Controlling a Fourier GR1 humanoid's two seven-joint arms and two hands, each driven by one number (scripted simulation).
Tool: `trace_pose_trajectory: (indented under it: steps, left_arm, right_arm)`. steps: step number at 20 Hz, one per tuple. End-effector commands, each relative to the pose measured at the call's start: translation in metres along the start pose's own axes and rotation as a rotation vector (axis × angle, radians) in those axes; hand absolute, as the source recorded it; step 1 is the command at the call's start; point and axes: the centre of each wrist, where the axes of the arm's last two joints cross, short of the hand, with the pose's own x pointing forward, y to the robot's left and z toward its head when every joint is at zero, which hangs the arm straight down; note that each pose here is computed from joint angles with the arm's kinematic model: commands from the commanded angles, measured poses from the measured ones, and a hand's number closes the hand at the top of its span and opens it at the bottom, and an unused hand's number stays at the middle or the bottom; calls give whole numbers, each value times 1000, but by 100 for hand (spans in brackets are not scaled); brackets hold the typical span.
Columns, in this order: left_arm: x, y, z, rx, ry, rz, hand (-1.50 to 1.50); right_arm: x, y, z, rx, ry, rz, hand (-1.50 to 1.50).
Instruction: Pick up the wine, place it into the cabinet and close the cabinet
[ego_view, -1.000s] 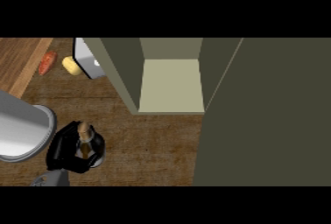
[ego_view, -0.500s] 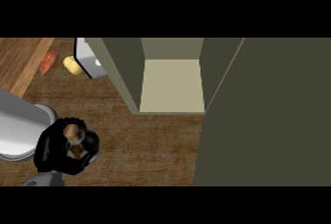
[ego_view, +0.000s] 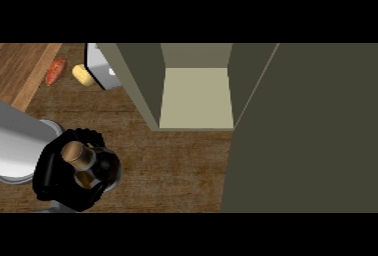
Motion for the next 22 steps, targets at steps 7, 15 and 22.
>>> trace_pose_trajectory:
  steps: [7,15,22]
  left_arm:
    - [55,-87,-51,-84,71,43,150]
    - [78,-142,-56,-114,32,93,150]
    - [89,-183,-84,-98,32,97,150]
  right_arm:
    - [13,-3,10,7,-55,-24,-150]
    - [27,-4,30,28,-39,-21,-150]
    - [16,6,24,7,-31,-49,-150]
